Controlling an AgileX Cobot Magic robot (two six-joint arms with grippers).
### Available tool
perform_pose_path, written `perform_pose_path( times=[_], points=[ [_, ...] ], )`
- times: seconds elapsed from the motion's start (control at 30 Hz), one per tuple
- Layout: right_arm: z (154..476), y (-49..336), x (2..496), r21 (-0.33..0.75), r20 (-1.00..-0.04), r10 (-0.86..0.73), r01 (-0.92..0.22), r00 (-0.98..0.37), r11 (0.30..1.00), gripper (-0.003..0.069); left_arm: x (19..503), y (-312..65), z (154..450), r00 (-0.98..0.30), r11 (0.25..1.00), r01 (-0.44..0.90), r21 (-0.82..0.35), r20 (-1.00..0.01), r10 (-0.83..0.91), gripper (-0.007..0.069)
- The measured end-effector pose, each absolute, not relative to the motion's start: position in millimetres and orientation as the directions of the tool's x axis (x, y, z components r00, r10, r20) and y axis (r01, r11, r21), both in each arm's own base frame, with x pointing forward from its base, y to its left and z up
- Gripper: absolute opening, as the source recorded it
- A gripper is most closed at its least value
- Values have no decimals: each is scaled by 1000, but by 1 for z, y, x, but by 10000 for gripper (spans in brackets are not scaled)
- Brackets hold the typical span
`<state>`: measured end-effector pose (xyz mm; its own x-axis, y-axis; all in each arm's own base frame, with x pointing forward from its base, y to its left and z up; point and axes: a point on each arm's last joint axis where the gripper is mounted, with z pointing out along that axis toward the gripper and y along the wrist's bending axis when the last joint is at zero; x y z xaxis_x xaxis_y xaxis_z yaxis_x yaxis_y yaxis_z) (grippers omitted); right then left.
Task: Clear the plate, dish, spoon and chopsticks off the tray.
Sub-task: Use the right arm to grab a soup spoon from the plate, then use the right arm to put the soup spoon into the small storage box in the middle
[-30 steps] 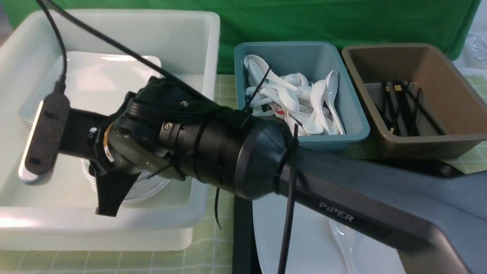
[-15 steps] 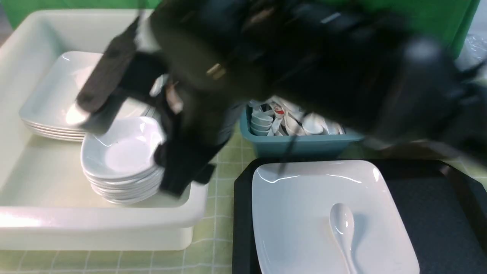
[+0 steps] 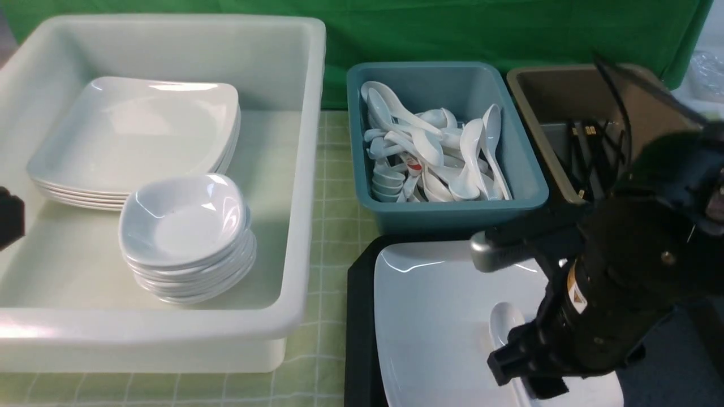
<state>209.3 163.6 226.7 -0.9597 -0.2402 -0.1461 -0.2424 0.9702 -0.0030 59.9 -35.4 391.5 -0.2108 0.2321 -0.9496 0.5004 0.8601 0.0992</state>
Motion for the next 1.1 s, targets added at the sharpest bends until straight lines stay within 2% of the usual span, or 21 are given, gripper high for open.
perform_pose_path(
  times=[0.17, 0.43, 0.53, 0.6, 0.63, 0.67, 0.73, 0.87, 0.97, 1.0, 1.03, 1.1],
  points=[
    [191, 153, 228, 90, -174, -103, -120, -979, 989, 486, 60, -36, 392, -209, 859, 502, 100, -950, 233, 12],
    [164, 156, 237, 65, -135, -165, -175, -977, 982, 474, 60, -36, 392, -204, 858, 504, 101, -951, 232, 12],
    [162, 156, 237, 49, -130, -212, -220, -969, 974, 423, 60, -36, 392, -202, 857, 504, 103, -951, 234, 12],
    [162, 155, 237, 37, -125, -246, -253, -961, 967, 353, 60, -36, 392, -202, 857, 504, 103, -951, 234, 12],
    [161, 155, 238, 27, -127, -276, -282, -953, 959, 274, 60, -36, 392, -201, 857, 505, 106, -951, 236, 12],
    [161, 155, 238, 27, -127, -279, -285, -952, 958, 264, 60, -36, 392, -201, 857, 505, 106, -951, 236, 12],
    [164, 155, 238, 27, -138, -311, -317, -940, 948, 135, 60, -36, 392, -201, 857, 505, 106, -951, 236, 12],
    [175, 158, 235, 44, -156, -330, -341, -931, 939, 136, 60, -36, 392, -201, 857, 505, 106, -951, 236, 12],
    [224, 163, 245, 85, -313, -312, -353, -897, 932, 136, 60, -36, 392, -199, 857, 505, 106, -952, 234, 12],
    [227, 164, 246, 88, -326, -310, -355, -893, 931, 136, 60, -36, 392, -199, 857, 505, 106, -952, 234, 12],
    [251, 165, 255, 111, -427, -281, -358, -859, 927, 136, 60, -36, 393, -191, 858, 502, 108, -954, 231, 12],
    [276, 162, 273, 133, -554, -221, -348, -803, 928, 136, 61, -36, 394, -176, 859, 500, 111, -958, 227, 12]
  ],
)
